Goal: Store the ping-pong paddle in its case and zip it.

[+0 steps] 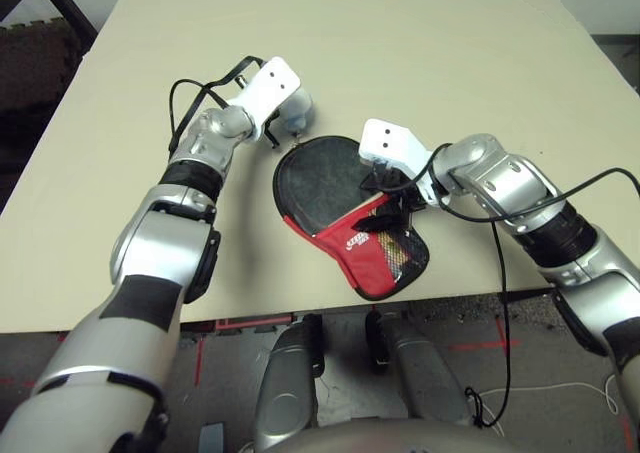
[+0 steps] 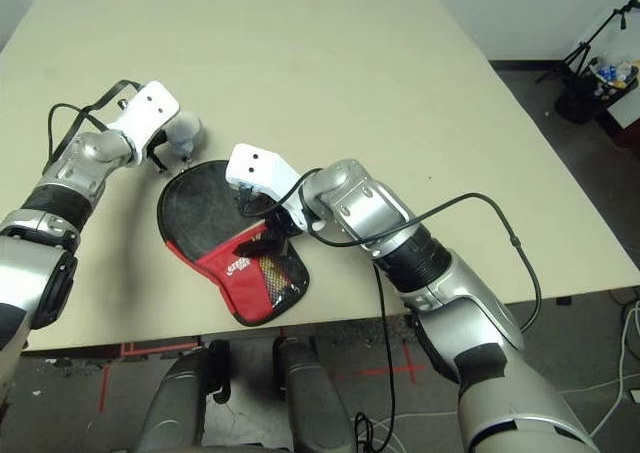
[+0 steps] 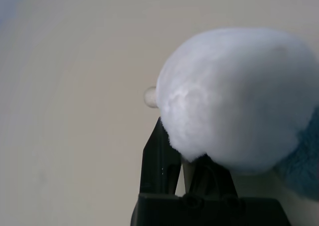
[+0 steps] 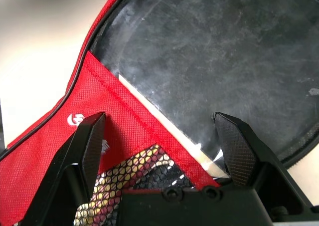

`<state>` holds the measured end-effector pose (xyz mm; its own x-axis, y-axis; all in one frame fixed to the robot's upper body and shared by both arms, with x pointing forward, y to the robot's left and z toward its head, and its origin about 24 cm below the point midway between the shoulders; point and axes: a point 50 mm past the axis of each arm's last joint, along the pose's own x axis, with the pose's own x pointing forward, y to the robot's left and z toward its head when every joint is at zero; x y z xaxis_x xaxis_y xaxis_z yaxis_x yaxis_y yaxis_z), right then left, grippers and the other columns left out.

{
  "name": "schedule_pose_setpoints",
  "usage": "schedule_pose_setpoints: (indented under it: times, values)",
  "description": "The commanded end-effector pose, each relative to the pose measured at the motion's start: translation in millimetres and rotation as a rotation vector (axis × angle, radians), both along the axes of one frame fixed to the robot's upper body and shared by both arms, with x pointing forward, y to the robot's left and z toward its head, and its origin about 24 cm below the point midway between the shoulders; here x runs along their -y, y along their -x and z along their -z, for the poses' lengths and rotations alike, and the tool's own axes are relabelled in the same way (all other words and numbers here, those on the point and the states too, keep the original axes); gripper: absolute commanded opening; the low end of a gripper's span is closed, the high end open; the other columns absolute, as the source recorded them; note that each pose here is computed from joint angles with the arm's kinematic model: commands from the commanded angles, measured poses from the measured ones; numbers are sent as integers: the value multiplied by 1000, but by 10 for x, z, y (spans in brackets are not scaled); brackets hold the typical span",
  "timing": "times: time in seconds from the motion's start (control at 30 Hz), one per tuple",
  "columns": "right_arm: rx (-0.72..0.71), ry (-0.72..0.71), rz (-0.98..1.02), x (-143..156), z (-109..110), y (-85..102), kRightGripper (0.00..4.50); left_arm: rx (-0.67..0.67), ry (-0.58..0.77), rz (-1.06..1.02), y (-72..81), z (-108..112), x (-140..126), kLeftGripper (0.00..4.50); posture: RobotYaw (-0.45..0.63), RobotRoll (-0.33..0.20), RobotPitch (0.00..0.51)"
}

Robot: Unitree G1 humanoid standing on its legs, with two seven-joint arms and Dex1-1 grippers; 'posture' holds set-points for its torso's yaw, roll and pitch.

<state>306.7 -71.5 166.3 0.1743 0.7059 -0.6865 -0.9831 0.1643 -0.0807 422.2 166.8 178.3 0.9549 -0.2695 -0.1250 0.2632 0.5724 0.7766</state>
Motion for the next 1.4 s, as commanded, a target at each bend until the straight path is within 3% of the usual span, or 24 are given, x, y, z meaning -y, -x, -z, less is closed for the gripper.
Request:
schedule_pose_setpoints:
  times: [0.03, 0.37, 0.57, 0.67, 0.87, 1.13, 1.27, 1.4]
  values:
    - [-83, 33, 0, -22, 229, 45, 4500, 144, -9, 3, -34, -176, 177, 8, -52, 0, 256]
    - [-89, 31, -3, -37, 277, 52, 4500, 358, 13, 109, -1, -382, 690, 8, -66, 0, 262]
    - [-93, 28, -5, -49, 289, 45, 4500, 354, 68, 243, 70, -369, 1003, 8, -67, 0, 264]
    - [-93, 26, -5, -56, 293, 40, 4500, 319, 90, 342, 128, -326, 1173, 8, -65, 0, 265]
    - [-92, 24, 6, -47, 310, 21, 4500, 103, 161, 599, 288, -114, 1486, 8, -63, 0, 264]
    - [-80, 21, 40, 1, 300, -21, 4500, -57, 124, 644, 304, 81, 1422, 8, -69, 0, 256]
    - [-64, 28, 68, 65, 250, -38, 4500, -92, 130, 631, 288, 107, 1372, 886, -69, 0, 252]
    - [-89, 15, 96, 199, 81, 22, 4500, -90, 150, 625, 279, 85, 1352, 2210, -77, 0, 242]
